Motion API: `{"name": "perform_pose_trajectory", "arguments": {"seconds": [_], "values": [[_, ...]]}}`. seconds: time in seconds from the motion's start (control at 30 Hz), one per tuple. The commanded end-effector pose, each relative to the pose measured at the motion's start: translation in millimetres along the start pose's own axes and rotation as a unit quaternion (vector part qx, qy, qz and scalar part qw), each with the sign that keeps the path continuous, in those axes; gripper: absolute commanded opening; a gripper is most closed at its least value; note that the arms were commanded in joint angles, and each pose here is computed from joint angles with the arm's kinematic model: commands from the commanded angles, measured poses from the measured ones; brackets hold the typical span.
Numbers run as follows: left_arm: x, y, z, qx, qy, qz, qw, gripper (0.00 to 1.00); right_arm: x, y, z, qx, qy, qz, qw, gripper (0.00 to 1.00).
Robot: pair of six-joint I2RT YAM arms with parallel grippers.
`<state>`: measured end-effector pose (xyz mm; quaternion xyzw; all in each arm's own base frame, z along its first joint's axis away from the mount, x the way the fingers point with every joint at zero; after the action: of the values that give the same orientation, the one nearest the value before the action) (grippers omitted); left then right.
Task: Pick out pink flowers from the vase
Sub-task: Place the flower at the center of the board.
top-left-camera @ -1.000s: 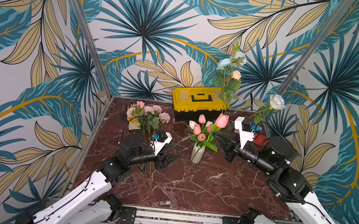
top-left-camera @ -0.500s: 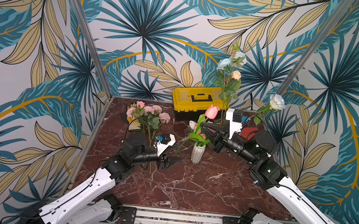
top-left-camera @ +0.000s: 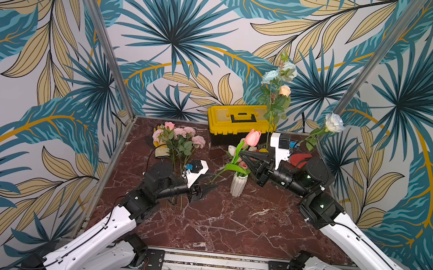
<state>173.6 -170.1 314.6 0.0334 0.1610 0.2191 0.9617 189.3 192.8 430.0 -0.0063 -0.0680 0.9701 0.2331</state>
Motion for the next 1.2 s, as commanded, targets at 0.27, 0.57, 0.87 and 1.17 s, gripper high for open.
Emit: {"name": "perform_pose_trajectory", "arguments": {"seconds": [0.27, 0.57, 0.87, 1.17], "values": [[0, -5, -10, 0.017, 0.021, -0.025, 0.999, 0.0, 0, -4, -9, 0.006, -0.011, 0.013, 1.0, 0.05], [17, 28, 1, -0.089, 0.11, 0.156, 0.978, 0.0, -4, 6, -10, 0.021, 0.027, -0.039, 0.999, 0.52], [77, 50, -34, -0.076, 0.288, 0.308, 0.904, 0.0, -16, 24, -24, 0.094, 0.067, -0.144, 0.983, 0.54], [138, 68, -76, -0.022, 0.37, 0.422, 0.827, 0.0, -16, 22, -43, 0.098, 0.076, -0.131, 0.983, 0.54]]}}
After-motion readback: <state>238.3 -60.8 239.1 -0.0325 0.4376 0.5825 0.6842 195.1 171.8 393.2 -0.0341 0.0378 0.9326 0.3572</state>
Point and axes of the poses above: each gripper's point midway between its finger pads, its own y axis back along the fingers, its own x axis along the line the jaws close on, z = x × y, the point moved 9 cm from there along y, back along the fingers, and after that the axes turned 15 degrees about y, right-handed, at the moved point
